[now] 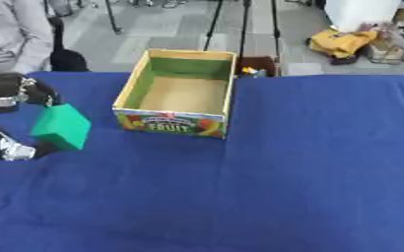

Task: Pick up objects on the table and place them in the box.

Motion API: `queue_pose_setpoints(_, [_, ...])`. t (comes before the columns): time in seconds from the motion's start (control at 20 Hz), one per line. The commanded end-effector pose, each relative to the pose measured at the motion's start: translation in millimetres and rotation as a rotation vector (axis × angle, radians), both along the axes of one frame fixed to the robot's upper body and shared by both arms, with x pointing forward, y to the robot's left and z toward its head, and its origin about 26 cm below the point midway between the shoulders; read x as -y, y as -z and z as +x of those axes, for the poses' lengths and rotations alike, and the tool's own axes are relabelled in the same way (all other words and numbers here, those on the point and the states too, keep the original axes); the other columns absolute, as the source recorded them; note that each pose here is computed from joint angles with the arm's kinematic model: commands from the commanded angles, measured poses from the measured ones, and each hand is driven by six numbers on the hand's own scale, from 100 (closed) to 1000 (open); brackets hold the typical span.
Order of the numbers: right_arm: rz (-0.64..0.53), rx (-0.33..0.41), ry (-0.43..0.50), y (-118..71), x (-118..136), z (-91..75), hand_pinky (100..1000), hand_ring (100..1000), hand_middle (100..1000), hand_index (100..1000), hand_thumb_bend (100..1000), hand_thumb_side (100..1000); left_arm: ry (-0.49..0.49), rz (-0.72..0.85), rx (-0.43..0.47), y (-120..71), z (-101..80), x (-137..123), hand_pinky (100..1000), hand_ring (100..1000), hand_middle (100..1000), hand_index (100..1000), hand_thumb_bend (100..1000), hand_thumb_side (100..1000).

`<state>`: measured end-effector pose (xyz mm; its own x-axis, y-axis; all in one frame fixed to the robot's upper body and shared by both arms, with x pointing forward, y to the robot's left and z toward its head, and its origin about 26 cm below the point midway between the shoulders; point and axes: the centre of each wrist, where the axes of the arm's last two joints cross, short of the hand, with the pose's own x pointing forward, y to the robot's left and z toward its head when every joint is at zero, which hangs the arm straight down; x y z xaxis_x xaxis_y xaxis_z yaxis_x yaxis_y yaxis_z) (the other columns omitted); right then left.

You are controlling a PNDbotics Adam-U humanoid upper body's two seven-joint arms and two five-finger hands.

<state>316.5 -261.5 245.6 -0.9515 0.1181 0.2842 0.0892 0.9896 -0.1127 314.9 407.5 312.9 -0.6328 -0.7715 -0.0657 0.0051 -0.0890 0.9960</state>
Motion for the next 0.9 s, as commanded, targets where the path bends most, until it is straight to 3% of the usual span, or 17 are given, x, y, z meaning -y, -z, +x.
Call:
queue_pose_setpoints(0.05, [-0.026, 0.036, 0.001, -10.6, 1, -4.0, 872, 919, 464, 826, 100, 586, -0.019, -0.020, 0.022, -24.5, -2.6, -7, 648, 630, 513, 606, 100, 594])
queue_pose_setpoints(0.5, [-0.047, 0.050, -0.009, -15.3, 0, -3.7, 875, 923, 462, 828, 100, 574, -0.053, -0.129, 0.088, -50.8, 10.7, -20, 638, 615, 497, 589, 100, 560])
queue_pose_setpoints(0.9, [-0.064, 0.072, -0.021, -21.8, -1, -3.4, 879, 929, 456, 831, 100, 566, -0.061, -0.175, 0.157, -61.8, 21.3, -25, 637, 610, 489, 584, 100, 567])
